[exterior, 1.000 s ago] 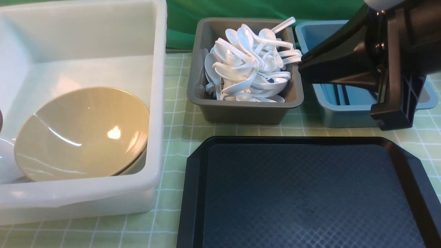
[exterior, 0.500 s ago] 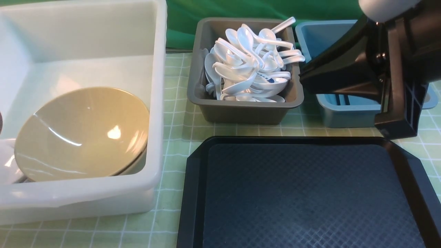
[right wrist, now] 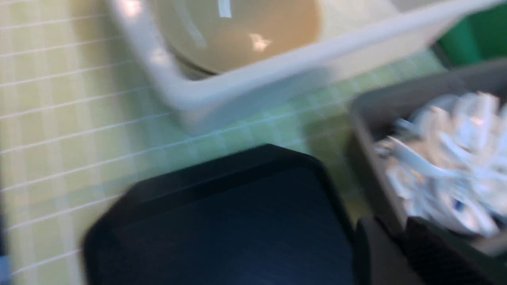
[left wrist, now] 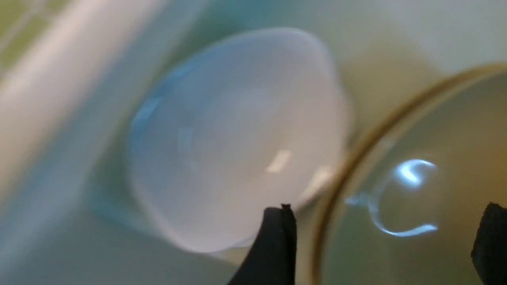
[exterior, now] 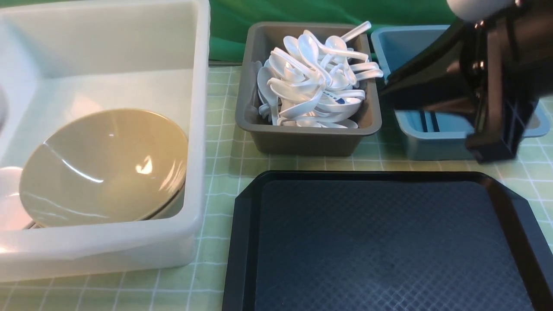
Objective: On green table put chopsticks spoon bowls plates into blue grey white boxes.
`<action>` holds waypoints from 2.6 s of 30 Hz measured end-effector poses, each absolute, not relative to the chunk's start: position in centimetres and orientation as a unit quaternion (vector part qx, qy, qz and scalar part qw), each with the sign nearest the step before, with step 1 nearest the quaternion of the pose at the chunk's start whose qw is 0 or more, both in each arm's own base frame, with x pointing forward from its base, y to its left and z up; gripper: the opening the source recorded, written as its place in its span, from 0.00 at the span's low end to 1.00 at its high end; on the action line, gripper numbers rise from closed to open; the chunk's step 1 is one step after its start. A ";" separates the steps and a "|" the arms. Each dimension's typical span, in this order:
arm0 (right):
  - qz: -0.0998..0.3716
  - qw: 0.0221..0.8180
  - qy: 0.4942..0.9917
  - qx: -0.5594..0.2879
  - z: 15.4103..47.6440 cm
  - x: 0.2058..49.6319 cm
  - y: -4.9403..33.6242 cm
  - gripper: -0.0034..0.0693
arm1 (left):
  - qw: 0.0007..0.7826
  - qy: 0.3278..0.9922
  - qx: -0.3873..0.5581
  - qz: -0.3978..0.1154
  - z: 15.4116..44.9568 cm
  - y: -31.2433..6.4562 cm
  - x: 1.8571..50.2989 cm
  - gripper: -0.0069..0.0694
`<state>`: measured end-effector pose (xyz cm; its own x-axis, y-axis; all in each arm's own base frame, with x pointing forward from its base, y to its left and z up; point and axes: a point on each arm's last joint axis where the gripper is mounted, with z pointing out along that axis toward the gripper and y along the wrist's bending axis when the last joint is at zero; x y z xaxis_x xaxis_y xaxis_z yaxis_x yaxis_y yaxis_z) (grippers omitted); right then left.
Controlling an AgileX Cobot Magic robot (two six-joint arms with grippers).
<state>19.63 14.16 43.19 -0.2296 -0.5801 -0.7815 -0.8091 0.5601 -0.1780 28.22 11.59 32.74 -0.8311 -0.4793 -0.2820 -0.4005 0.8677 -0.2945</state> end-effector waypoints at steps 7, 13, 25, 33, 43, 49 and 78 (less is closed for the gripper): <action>0.038 0.447 0.828 -0.337 43.2 21.4 11.7 0.20 | 0.247 0.957 -0.021 -0.151 35.0 2.0 30.2 0.67; 0.003 0.450 0.860 -0.239 43.2 22.9 8.5 0.20 | 0.274 0.946 0.039 -0.170 35.4 -1.3 30.7 0.23; 0.056 0.592 0.787 -0.165 38.0 13.3 4.4 0.14 | 0.364 0.901 0.149 -0.183 39.9 -5.0 16.7 0.09; 0.094 0.641 0.750 -0.128 29.8 6.4 2.0 0.08 | 0.465 0.857 0.177 -0.137 35.1 -3.5 5.5 0.09; 0.098 0.698 0.698 -0.129 28.2 4.2 1.2 0.08 | 0.669 0.729 0.108 -0.103 30.4 -1.7 0.8 0.09; 0.096 0.691 0.705 -0.130 27.8 4.3 1.3 0.08 | 0.680 0.719 0.100 -0.103 29.9 -1.6 0.9 0.09; 0.093 0.679 0.716 -0.131 27.5 4.3 1.2 0.11 | 0.629 0.777 -0.012 0.023 20.7 0.5 4.8 0.09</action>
<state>4.35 1.24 27.47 -0.0433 -0.0603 -0.9972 -0.3138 0.9485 -0.0437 4.81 0.45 20.73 -0.2082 0.0094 -0.9780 -0.0478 0.9987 0.0197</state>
